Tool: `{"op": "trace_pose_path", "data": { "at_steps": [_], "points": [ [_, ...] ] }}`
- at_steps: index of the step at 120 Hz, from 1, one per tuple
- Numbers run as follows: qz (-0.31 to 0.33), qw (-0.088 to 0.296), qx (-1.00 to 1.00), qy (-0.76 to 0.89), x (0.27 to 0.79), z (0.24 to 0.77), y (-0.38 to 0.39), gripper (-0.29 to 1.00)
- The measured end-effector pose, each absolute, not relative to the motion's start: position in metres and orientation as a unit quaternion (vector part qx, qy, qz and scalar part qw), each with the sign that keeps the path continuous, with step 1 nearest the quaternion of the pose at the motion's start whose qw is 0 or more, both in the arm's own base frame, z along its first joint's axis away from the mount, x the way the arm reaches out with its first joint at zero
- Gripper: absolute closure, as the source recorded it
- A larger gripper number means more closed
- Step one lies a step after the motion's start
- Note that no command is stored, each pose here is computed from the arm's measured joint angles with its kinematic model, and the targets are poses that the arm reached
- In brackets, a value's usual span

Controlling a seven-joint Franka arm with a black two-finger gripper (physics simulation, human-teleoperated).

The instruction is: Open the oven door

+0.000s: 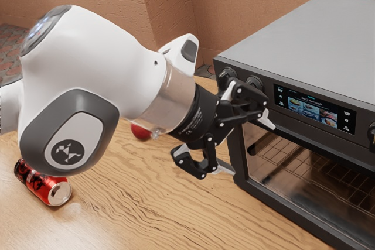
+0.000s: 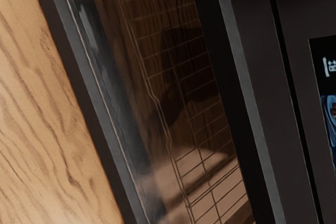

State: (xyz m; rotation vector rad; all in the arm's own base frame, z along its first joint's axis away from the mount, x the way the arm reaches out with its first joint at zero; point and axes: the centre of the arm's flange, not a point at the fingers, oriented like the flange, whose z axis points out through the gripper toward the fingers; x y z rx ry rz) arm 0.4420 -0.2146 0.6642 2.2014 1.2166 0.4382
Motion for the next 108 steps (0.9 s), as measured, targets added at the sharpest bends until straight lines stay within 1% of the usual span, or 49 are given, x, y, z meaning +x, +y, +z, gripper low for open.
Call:
{"op": "trace_pose_path", "data": {
  "at_steps": [19,45,86,108],
  "points": [
    [0.161,0.292,0.811,0.480,0.453,0.660,-0.215,0.00],
    [0.159,0.285,0.795,0.512,0.475,0.650,-0.211,0.00],
    [0.158,0.288,0.780,0.532,0.487,0.651,-0.210,0.00],
    [0.152,0.276,0.773,0.550,0.499,0.636,-0.203,0.00]
  ]
}}
